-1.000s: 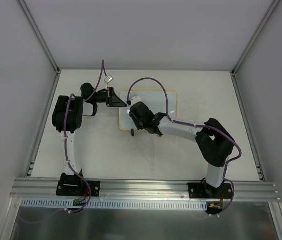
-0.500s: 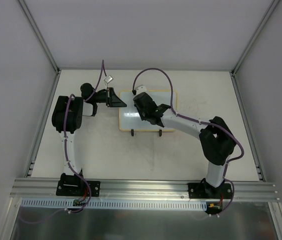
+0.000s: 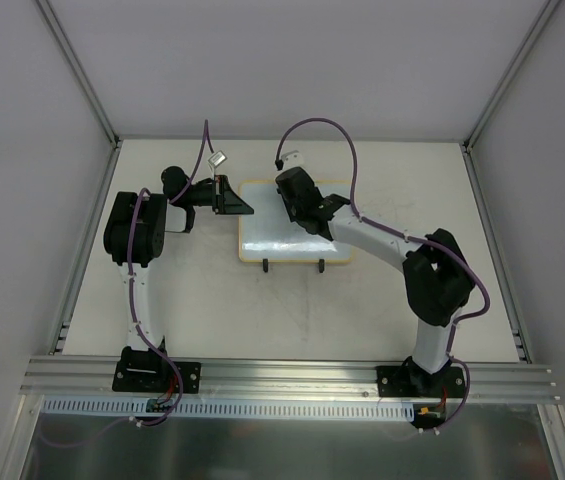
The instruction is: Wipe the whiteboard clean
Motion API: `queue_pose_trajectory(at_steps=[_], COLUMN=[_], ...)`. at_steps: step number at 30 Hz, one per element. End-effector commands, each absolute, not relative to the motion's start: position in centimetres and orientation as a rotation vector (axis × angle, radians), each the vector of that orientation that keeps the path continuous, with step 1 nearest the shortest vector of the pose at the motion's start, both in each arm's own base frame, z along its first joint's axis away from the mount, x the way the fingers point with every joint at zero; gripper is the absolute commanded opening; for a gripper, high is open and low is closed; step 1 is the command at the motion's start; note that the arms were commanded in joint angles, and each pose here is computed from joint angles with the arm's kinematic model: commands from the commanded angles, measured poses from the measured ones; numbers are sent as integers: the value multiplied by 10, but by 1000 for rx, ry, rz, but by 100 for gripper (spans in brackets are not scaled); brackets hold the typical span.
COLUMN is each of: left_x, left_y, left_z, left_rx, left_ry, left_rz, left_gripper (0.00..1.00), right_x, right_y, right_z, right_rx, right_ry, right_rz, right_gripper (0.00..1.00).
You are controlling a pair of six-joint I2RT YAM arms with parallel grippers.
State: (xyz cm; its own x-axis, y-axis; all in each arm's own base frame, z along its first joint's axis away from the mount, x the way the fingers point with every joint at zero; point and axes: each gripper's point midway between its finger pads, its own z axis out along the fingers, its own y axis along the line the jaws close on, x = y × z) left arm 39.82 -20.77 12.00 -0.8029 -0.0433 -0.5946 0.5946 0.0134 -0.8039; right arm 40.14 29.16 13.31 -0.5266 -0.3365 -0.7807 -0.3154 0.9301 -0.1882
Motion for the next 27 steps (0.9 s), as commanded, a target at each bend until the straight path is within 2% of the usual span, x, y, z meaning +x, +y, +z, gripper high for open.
queue_pose_trajectory(at_steps=[1, 13, 17, 27], left_x=[380, 380, 380, 379], left_y=[-210, -209, -209, -209], left_z=[143, 142, 142, 143], left_rx=[890, 892, 892, 893], left_ry=[1652, 1653, 1653, 1652], left_rz=[-1722, -1723, -1723, -1722], left_gripper=[0, 0, 0, 0], right_x=[385, 310, 304, 326], right_y=[280, 290, 286, 267], right_z=[99, 31, 20, 50], right_rx=[-482, -537, -527, -446], right_ry=[2235, 2316, 2335, 2288], right_rz=[-97, -79, -82, -91], right_gripper=[0, 0, 0, 0])
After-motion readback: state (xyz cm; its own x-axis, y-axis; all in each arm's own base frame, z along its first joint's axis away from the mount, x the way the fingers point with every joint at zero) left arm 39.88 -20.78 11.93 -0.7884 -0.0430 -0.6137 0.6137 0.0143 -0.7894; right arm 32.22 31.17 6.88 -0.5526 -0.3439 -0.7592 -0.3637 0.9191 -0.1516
